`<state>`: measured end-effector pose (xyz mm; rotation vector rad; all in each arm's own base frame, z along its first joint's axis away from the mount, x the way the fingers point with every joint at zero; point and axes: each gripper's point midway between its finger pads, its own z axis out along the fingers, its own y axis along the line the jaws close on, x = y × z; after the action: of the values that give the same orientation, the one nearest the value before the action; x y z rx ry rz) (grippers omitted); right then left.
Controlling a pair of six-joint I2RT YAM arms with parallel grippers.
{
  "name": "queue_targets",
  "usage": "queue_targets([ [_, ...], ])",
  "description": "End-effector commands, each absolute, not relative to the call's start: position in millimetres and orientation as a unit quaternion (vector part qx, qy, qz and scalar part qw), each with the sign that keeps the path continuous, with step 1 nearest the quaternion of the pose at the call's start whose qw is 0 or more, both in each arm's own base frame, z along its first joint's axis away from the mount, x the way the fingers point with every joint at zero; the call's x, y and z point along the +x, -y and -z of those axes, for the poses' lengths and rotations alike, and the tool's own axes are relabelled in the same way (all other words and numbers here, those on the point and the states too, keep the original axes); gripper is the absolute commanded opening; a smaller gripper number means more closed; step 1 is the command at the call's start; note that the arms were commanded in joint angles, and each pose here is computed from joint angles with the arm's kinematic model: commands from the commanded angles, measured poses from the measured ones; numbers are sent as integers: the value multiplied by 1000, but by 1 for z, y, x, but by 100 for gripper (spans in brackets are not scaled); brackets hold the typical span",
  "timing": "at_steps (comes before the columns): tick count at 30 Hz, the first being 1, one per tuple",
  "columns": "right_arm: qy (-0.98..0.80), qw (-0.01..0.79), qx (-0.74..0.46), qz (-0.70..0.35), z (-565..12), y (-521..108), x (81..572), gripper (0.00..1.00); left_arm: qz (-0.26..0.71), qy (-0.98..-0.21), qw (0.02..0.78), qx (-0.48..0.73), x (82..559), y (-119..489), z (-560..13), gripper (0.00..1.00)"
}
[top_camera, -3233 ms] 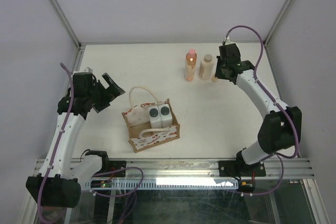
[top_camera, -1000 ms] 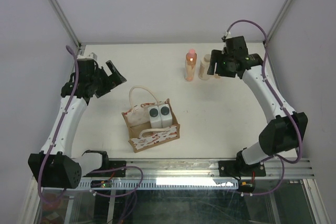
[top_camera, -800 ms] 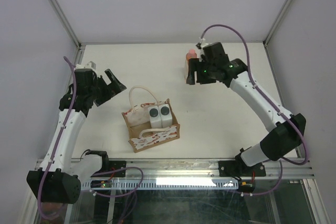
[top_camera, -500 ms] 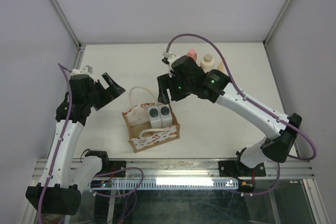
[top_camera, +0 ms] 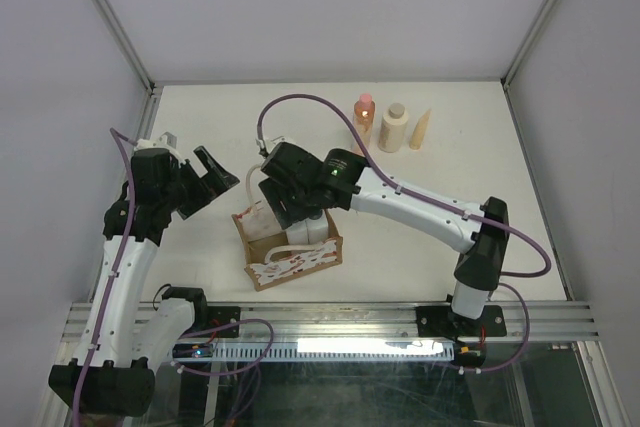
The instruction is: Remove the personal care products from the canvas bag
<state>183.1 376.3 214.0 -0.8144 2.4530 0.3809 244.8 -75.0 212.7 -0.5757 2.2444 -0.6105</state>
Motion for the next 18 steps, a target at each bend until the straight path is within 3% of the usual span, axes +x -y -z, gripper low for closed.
queue_targets([
  [1,-917,300,-233,-125,-239,-365,191,67,250,-863,384,-214,242,78,-227,99],
  [18,-930,267,-212,-139,-212,-378,160,62,244,-866,376,-222,238,76,-219,99],
])
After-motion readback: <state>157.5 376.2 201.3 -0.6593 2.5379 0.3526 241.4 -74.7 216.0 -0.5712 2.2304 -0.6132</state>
